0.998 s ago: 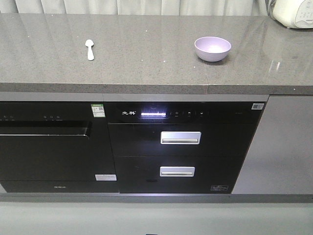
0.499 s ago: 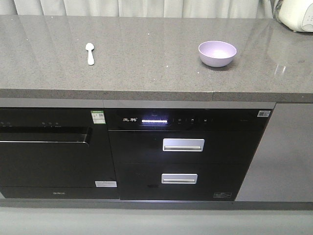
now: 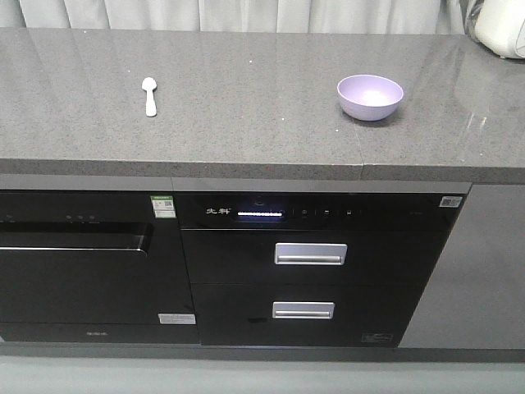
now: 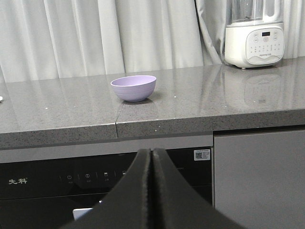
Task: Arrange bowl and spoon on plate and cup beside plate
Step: 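Drive the base up to the counter, centering between spoon and bowl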
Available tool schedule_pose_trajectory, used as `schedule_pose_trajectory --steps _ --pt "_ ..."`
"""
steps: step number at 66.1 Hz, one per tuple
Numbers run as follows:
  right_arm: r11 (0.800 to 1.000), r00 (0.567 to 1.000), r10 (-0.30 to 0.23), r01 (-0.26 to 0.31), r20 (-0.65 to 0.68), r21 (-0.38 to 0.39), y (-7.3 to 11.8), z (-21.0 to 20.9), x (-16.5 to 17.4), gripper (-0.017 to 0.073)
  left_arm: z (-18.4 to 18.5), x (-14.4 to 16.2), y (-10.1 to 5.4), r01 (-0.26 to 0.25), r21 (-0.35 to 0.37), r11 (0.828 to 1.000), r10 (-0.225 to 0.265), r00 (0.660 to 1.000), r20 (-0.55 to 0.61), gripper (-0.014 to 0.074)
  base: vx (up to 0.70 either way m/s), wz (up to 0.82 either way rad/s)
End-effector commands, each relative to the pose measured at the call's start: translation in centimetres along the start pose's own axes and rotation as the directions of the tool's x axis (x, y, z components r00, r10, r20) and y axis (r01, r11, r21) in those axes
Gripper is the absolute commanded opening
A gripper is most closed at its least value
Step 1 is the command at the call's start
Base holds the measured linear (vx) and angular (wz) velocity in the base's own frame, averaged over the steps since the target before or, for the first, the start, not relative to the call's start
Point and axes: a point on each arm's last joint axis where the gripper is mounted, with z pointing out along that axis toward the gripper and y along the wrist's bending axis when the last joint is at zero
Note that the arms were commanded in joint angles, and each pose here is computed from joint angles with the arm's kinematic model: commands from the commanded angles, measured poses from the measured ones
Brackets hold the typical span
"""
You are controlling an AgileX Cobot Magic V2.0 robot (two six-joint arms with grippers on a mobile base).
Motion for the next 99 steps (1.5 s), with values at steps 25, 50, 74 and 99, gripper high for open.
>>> schedule_pose_trajectory --steps 25,50,74,99 --pt "1.0 0.997 -0.002 0.002 0.073 -0.003 0.03 -0.07 -0.23 -0.0005 0.0 0.31 0.05 0.017 -0.005 1.0 -0.017 0.998 0.053 -0.0006 0.06 0.0" --pt "1.0 0.997 -0.002 0.002 0.073 -0.003 0.03 -0.07 -0.23 -0.0005 0.0 0.31 0.05 0.017 -0.005 1.0 -0.017 0.998 0.053 -0.0006 0.06 0.0" --pt "1.0 0.997 -0.002 0.002 0.072 -0.003 0.03 -0.06 -0.22 -0.0005 0.0 0.31 0.05 0.017 -0.005 1.0 -0.017 0.998 0.053 -0.0006 0.06 0.0" --pt "1.0 0.997 -0.002 0.002 0.072 -0.003 0.03 -0.06 -0.22 -0.0005 0.0 0.31 0.05 0.017 -0.005 1.0 -0.017 0.998 0.053 -0.0006 0.08 -0.01"
